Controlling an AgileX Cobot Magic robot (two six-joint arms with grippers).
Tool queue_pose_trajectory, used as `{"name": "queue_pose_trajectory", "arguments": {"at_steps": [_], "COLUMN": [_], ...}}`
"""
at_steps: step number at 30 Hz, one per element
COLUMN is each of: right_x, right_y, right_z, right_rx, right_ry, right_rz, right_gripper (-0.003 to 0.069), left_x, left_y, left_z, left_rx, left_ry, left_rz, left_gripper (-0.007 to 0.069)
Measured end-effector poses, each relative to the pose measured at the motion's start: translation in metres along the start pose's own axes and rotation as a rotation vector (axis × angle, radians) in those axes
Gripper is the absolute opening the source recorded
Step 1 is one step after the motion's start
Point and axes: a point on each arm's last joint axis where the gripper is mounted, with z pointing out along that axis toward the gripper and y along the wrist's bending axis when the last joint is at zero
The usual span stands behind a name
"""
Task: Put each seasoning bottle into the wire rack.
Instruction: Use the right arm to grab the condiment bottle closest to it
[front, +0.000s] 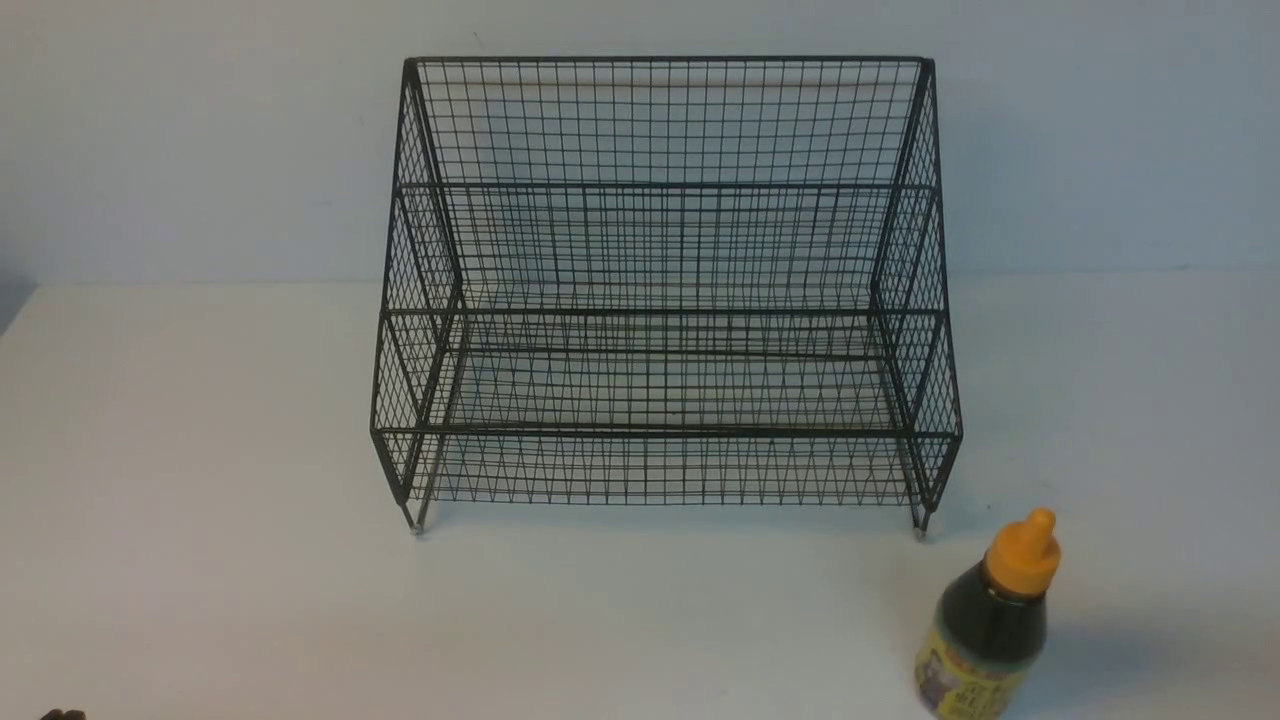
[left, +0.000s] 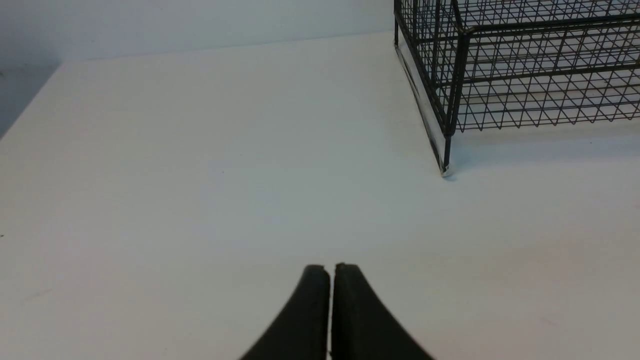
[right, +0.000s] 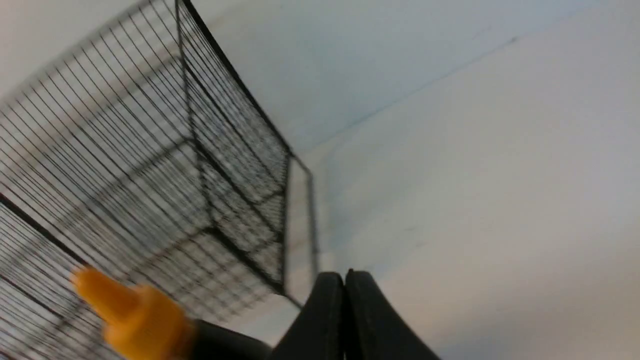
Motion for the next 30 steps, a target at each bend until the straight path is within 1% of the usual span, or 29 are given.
{"name": "queue_pose_trajectory", "arguments": {"at_steps": [1,2,3,4,6,8,11,14,15,16,18,19,20,23,25,26,30], "right_x": [0.000,-0.001,-0.001,-0.001,-0.001,0.000,-0.004,-0.028,-0.036,-0.040,-0.061,-0.065,-0.071,-0.085,-0.086,-0.086,-0.077], "right_y": [0.000,0.003,0.003,0.004,0.005,0.005,0.016,0.044,0.053,0.057,0.076,0.080,0.083,0.091,0.094,0.095,0.098], "right_z": [0.000,0.000,0.000,0.000,0.000,0.000,-0.004,-0.017,-0.019,-0.021,-0.019,-0.017,-0.012,0.009,0.027,0.033,0.057], "right_rx": [-0.004,-0.031,-0.031,-0.044,-0.054,-0.057,-0.088,-0.150,-0.149,-0.151,-0.093,-0.078,-0.038,0.044,0.053,0.039,-0.061], "right_ry": [-0.001,-0.004,-0.004,-0.005,-0.003,0.007,0.049,0.045,0.072,0.067,0.179,0.215,0.286,0.459,0.581,0.616,0.745], "right_rz": [0.019,0.142,0.142,0.199,0.245,0.228,0.110,-0.081,-0.146,-0.168,-0.311,-0.329,-0.376,-0.428,-0.443,-0.445,-0.454], "right_gripper": [-0.0015,-0.0015,-0.0015,-0.0015,-0.0015,-0.0015,-0.0015,-0.0015,-0.0015,-0.0015,-0.0015,-0.0015,-0.0015,-0.0001,0.0035,0.0048,0.0139], "left_x": [0.000,0.000,0.000,0.000,0.000,0.000,0.000,0.000,0.000,0.000,0.000,0.000,0.000,0.000,0.000,0.000,0.000], "left_y": [0.000,0.000,0.000,0.000,0.000,0.000,0.000,0.000,0.000,0.000,0.000,0.000,0.000,0.000,0.000,0.000,0.000], "left_z": [0.000,0.000,0.000,0.000,0.000,0.000,0.000,0.000,0.000,0.000,0.000,0.000,0.000,0.000,0.000,0.000,0.000], "left_rx": [0.000,0.000,0.000,0.000,0.000,0.000,0.000,0.000,0.000,0.000,0.000,0.000,0.000,0.000,0.000,0.000,0.000], "left_ry": [0.000,0.000,0.000,0.000,0.000,0.000,0.000,0.000,0.000,0.000,0.000,0.000,0.000,0.000,0.000,0.000,0.000], "left_rz": [0.000,0.000,0.000,0.000,0.000,0.000,0.000,0.000,0.000,0.000,0.000,0.000,0.000,0.000,0.000,0.000,0.000], "left_gripper": [-0.0005,-0.0005,-0.0005,-0.0005,-0.0005,-0.0005,-0.0005,-0.0005,-0.0005,-0.0005,-0.0005,-0.0005,-0.0005,-0.0005,-0.0005,-0.0005,-0.0005]}}
